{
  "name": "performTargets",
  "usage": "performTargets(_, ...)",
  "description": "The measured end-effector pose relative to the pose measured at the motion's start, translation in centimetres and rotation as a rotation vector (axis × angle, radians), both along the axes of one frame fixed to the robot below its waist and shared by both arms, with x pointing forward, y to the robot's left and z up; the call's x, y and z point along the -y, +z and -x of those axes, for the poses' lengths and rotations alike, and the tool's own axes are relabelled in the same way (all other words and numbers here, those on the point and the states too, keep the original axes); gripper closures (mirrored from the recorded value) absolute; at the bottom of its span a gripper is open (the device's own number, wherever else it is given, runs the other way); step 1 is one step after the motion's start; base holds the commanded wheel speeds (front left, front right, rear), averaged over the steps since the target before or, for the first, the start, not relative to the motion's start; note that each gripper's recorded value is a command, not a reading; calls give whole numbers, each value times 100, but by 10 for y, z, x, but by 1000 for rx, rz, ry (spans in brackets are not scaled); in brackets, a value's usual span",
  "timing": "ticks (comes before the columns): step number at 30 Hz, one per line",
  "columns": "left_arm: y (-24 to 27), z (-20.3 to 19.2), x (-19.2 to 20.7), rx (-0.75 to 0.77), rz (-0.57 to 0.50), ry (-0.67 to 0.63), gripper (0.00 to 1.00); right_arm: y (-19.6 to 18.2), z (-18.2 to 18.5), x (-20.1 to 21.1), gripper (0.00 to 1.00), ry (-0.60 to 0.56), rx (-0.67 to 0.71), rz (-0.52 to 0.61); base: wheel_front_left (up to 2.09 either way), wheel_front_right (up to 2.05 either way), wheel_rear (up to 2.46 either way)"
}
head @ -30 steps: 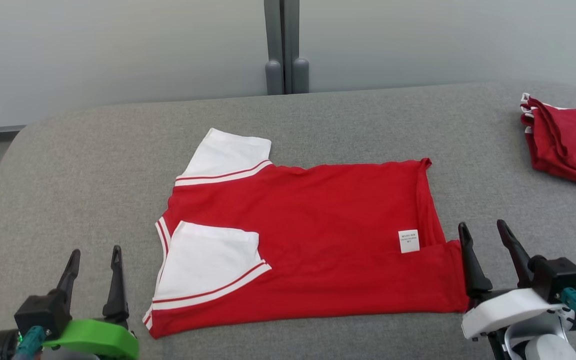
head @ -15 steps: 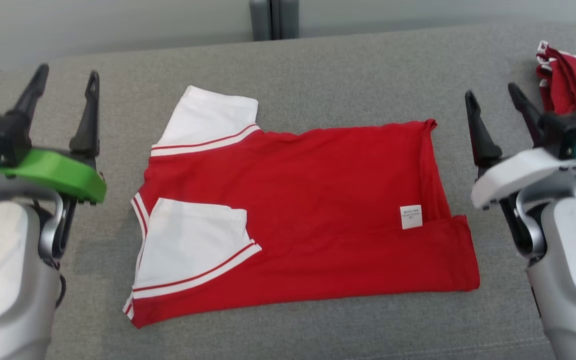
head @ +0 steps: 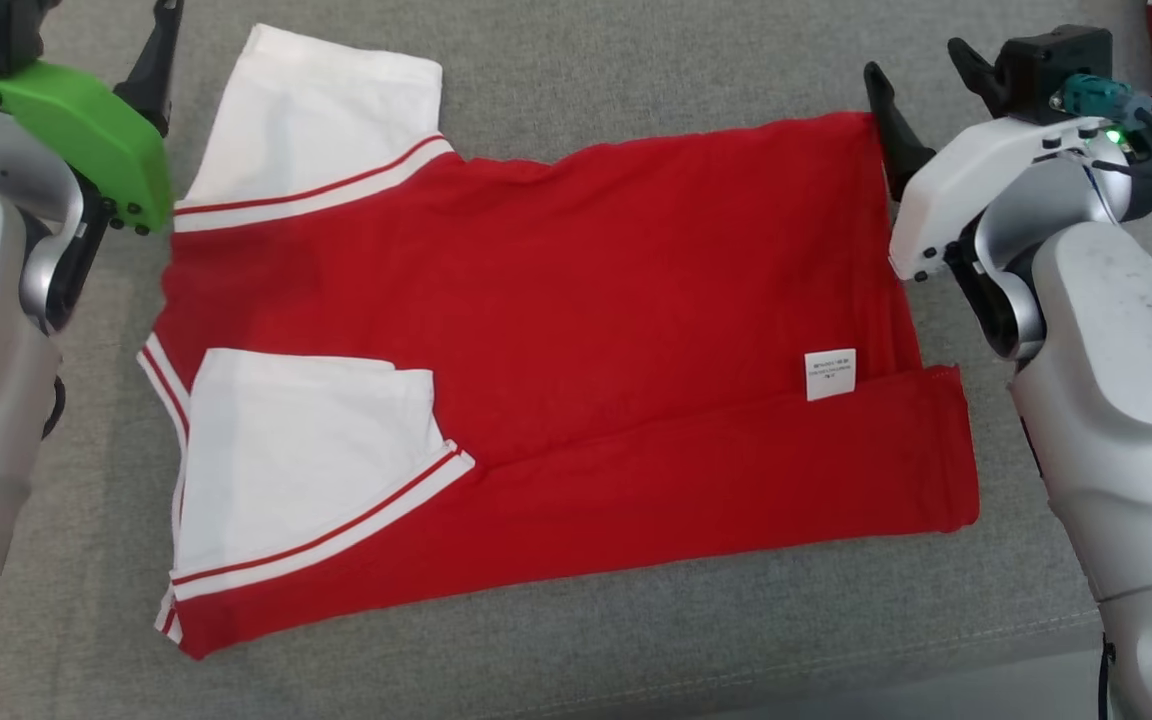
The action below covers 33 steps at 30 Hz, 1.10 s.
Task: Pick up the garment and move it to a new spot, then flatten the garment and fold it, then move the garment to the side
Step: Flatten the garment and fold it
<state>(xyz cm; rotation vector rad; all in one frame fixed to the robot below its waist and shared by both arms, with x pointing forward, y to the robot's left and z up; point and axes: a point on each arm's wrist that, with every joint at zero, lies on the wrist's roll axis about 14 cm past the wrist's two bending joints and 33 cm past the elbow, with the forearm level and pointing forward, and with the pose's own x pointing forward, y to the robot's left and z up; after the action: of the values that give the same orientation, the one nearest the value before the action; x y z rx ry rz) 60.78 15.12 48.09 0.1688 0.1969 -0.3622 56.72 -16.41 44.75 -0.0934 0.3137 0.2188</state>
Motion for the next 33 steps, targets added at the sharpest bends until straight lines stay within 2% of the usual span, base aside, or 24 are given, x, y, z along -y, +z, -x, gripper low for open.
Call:
performTargets(5, -48, -13, 9, -141, 35, 1, 0, -46, 2, 4, 0, 0, -150, 10, 0, 0, 0)
performTargets(8, -72, -16, 11, -211, 54, 7, 0, -57, 2, 2, 0, 6, -182, 3, 0, 0, 0)
performTargets(15, -105, -20, 12, -315, 30, 11, 0, -64, 1, -6, 0, 30, -218, -25, 0, 0, 0)
performTargets(23, -120, -24, 18, -353, 30, 4, 0, -66, 3, -11, 0, 63, -239, -25, 0, 0, 0)
performTargets(27, -125, -29, 22, -372, 65, 20, 0, -67, 5, -13, 0, 76, -247, -24, 0, 0, 0)
performTargets(28, -127, -29, 25, -378, 71, 18, 15, -67, 6, -13, 33, 77, -255, -30, 0, 0, 0)
performTargets(29, -127, -29, 27, -380, 72, 16, 60, -68, 7, -13, 66, 80, -263, -30, 0, 0, 0)
performTargets(30, -127, -30, 27, -380, 69, 14, 99, -68, 7, -14, 89, 82, -266, -30, 0, 0, 0)
performTargets(31, -127, -29, 28, -377, 65, 11, 100, -67, 8, -14, 100, 86, -269, -32, 0, 0, 0)
performTargets(33, -125, -29, 30, -369, 90, 17, 100, -65, 7, -15, 100, 91, -261, -35, 0, 0, 0)
